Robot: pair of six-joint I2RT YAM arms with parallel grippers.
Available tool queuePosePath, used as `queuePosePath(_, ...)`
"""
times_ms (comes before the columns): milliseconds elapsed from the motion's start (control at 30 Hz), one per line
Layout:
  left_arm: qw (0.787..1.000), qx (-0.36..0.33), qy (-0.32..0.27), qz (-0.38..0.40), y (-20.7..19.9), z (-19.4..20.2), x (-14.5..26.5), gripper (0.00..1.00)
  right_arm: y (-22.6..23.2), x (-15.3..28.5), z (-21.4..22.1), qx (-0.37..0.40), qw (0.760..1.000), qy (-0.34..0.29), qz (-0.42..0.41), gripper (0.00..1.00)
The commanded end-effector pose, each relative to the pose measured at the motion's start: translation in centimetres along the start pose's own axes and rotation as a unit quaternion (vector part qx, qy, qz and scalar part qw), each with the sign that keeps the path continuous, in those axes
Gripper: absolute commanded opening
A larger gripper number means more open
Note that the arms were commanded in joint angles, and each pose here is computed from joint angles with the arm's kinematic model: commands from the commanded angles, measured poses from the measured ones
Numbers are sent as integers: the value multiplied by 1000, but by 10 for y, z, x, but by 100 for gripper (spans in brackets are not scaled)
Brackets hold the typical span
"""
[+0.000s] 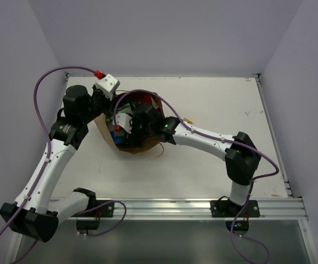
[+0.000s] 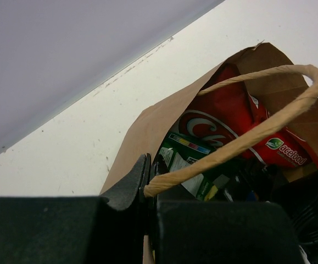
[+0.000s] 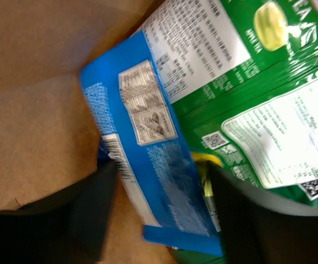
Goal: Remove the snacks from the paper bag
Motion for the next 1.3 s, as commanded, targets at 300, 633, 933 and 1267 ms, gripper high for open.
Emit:
queuePosePath(300, 1000, -5, -14, 8, -3, -16, 5, 0, -21, 54, -40, 25, 996, -31, 82, 19)
queuePosePath(633, 1000, -5, -7, -23, 5, -13, 4, 0, -25, 148, -56, -28, 983, -56, 173, 15)
queuePosePath(933, 1000, 0, -8, -26, 5, -10, 4, 0, -56, 231, 25, -275, 886, -20, 372, 11)
queuePosePath(1267, 1000, 2, -10, -20, 2, -9, 8, 0, -26, 193, 173, -577, 716, 73, 386, 15)
Point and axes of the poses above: each gripper's point midway between its finger pads, its own x axis back along the fingers, its own y axis along the line the jaws close on, z = x × y, the point moved 5 cm from there along x, back along the fingers, and after that the axes turned 11 degrees about x, right-handed, at the moved point
